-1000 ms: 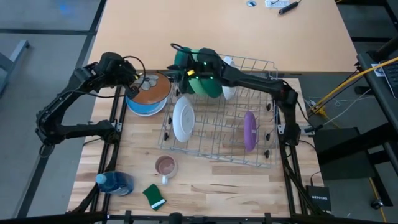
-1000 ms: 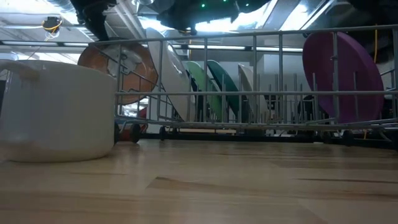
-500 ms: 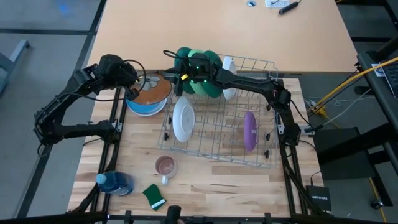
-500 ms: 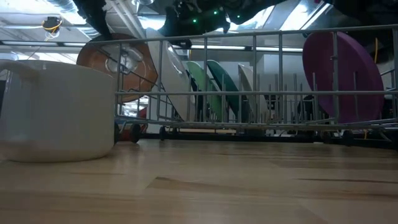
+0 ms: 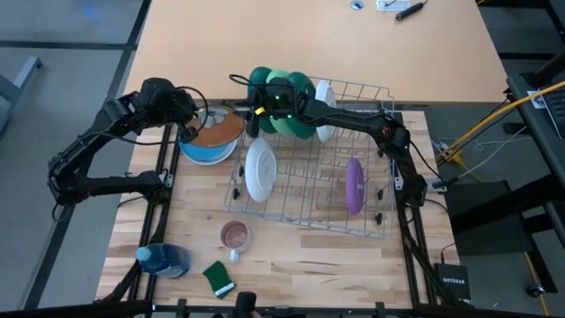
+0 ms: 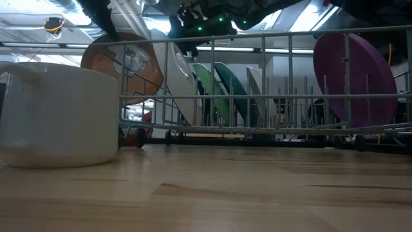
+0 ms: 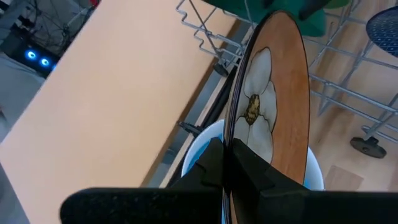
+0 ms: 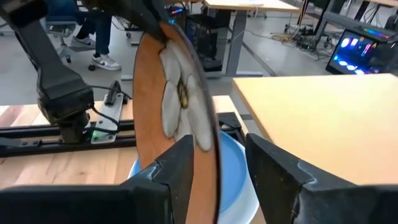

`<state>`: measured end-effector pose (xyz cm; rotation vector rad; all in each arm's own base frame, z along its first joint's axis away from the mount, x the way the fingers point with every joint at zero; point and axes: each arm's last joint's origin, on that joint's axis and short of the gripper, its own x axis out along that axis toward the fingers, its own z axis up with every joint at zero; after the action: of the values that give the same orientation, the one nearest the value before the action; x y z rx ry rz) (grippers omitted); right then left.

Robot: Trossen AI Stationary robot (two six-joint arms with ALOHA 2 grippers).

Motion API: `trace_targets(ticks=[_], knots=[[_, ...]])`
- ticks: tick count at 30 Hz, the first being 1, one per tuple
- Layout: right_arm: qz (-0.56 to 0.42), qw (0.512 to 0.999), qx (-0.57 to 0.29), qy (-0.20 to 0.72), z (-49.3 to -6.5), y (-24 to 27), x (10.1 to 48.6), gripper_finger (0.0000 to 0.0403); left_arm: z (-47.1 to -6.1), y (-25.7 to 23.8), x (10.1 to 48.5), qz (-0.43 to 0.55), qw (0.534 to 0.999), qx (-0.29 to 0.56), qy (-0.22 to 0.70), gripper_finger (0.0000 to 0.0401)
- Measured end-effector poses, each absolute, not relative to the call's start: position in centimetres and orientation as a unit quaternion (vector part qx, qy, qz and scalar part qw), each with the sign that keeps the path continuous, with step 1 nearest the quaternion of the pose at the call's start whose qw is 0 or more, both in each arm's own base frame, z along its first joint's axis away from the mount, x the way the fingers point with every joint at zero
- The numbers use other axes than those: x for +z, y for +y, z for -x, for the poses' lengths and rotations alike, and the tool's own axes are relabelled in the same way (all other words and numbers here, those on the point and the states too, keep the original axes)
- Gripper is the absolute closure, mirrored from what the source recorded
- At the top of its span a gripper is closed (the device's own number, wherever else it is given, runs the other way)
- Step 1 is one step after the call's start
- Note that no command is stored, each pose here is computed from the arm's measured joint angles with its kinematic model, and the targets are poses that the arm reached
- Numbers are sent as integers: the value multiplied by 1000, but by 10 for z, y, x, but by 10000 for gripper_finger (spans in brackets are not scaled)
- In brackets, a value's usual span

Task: Sort dishes
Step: Put the orange plate into the dishwasher rack

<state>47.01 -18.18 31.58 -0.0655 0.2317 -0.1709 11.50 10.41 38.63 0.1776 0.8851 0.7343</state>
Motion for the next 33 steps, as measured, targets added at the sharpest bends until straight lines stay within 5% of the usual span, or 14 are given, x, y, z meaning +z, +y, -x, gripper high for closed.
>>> trace_targets(ticks=[33], knots=[[31, 987, -87, 129, -483, -187, 288, 269, -129, 95, 391, -114, 860, 315, 385, 401]])
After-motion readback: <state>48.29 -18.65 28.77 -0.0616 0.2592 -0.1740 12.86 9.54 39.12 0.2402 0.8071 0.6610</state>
